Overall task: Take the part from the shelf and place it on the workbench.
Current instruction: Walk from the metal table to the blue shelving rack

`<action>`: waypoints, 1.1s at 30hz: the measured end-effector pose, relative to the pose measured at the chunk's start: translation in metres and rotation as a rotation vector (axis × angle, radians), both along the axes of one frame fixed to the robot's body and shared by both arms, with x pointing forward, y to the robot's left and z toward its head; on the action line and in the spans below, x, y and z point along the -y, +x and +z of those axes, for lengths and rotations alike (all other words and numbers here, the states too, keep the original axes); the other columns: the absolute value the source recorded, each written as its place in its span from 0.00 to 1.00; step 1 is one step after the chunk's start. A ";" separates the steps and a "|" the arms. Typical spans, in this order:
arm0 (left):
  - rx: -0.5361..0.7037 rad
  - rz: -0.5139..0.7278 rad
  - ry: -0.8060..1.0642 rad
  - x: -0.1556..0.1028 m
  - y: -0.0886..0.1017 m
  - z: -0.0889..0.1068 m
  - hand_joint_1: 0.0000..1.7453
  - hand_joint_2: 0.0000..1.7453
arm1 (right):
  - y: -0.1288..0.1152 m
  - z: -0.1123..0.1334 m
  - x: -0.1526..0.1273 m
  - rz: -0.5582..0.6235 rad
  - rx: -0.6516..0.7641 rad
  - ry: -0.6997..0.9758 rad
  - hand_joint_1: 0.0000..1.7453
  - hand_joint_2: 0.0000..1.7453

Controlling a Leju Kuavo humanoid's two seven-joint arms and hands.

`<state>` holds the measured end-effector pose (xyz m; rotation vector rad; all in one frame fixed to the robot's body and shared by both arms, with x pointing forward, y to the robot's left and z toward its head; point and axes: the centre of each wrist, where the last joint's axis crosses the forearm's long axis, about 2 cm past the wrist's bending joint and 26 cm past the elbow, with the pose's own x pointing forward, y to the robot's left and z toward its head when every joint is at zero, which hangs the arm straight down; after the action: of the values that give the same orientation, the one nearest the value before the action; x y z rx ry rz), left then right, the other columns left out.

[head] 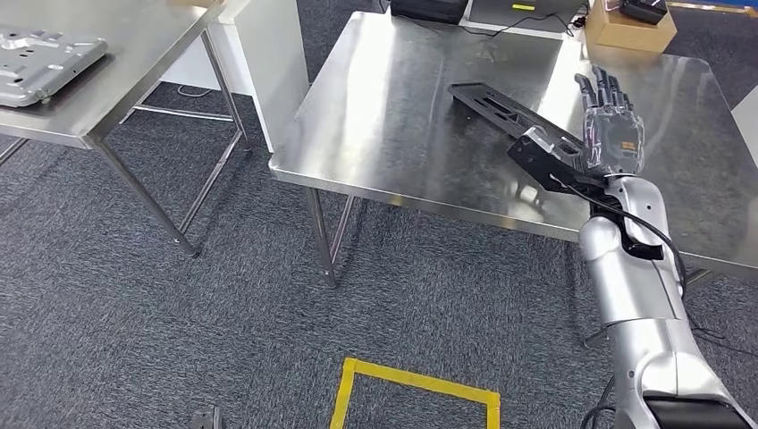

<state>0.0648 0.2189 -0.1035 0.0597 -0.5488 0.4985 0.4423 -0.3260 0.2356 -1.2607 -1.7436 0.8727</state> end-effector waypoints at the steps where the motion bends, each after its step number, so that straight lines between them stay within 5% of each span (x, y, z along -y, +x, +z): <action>1: 0.003 0.004 0.001 0.000 0.000 0.000 0.00 0.00 | -0.003 -0.002 -0.001 0.004 0.005 0.004 0.00 0.00; 22: 0.062 0.025 0.015 -0.010 0.022 0.003 0.00 0.00 | -0.126 -0.106 -0.013 -0.066 -0.071 0.260 0.00 0.00; 33: 0.069 0.025 0.007 -0.011 0.024 0.003 0.00 0.00 | -0.190 -0.218 -0.006 -0.250 -0.356 0.620 0.00 0.00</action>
<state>0.0890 0.2297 -0.1005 0.0562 -0.6179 0.5240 0.2525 -0.3196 0.0175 -0.8211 -1.3777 0.3357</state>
